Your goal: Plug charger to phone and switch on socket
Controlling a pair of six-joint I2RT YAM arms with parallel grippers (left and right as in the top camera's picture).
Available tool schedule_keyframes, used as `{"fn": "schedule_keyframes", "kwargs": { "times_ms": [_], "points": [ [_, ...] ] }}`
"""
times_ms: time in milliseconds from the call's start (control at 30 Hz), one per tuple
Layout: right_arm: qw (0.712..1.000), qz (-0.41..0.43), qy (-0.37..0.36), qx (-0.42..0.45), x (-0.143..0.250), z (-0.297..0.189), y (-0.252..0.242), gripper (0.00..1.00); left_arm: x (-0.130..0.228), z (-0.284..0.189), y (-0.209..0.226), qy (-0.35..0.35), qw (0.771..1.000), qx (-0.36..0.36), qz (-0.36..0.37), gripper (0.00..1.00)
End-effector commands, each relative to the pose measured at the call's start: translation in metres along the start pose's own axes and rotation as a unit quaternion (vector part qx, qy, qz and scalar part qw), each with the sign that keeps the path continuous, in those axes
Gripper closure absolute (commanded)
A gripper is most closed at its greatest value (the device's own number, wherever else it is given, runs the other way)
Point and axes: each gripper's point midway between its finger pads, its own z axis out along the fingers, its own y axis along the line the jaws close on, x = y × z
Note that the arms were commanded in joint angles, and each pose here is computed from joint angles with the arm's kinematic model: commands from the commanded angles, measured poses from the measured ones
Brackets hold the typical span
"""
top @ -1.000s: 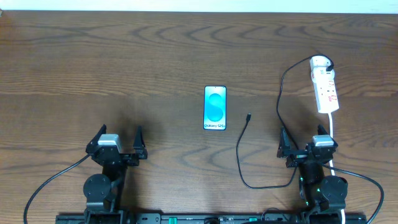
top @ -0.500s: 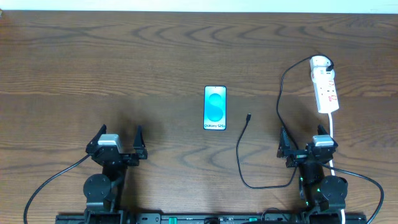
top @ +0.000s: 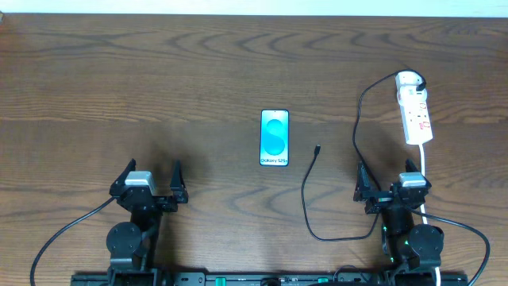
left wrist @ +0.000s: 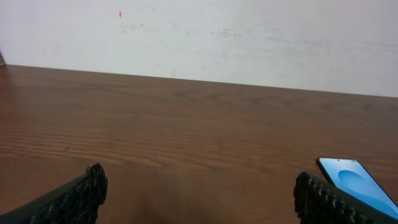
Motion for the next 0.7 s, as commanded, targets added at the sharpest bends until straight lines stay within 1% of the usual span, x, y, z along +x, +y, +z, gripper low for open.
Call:
{"fn": "schedule_keyframes", "kwargs": {
  "times_ms": [0, 67, 167, 233, 333, 467, 567, 667],
  "points": [
    [1.000, -0.005, 0.001, 0.005, 0.001, 0.000, -0.002, 0.01, 0.014, 0.001, -0.002, 0.023, 1.000, 0.007, -0.011, 0.02],
    [1.000, -0.005, 0.001, 0.005, 0.001, 0.000, -0.002, 0.01, 0.007, 0.000, -0.016, 0.012, 0.999, 0.049, -0.021, 0.02],
    [1.000, -0.005, 0.001, 0.005, 0.001, 0.000, -0.002, 0.01, -0.011, -0.004, -0.037, -0.024, 0.994, 0.109, -0.014, 0.02],
    [1.000, -0.005, 0.001, 0.005, 0.001, 0.000, -0.002, 0.01, -0.026, -0.007, -0.045, -0.053, 0.990, 0.132, -0.010, 0.02],
    [1.000, -0.005, 0.001, 0.005, 0.001, 0.000, -0.002, 0.01, -0.050, -0.011, -0.047, -0.099, 0.985, 0.138, -0.020, 0.02],
    [1.000, -0.005, 0.001, 0.005, 0.001, 0.000, -0.002, 0.01, -0.080, -0.020, -0.047, -0.146, 0.980, 0.134, -0.015, 0.02],
    [1.000, -0.005, 0.001, 0.005, 0.001, 0.000, -0.002, 0.01, -0.100, -0.024, -0.044, -0.159, 0.980, 0.118, -0.017, 0.02],
    [1.000, -0.005, 0.001, 0.005, 0.001, 0.000, -0.002, 0.01, -0.122, -0.024, -0.046, -0.150, 0.982, 0.117, -0.018, 0.02]
  ]
}}
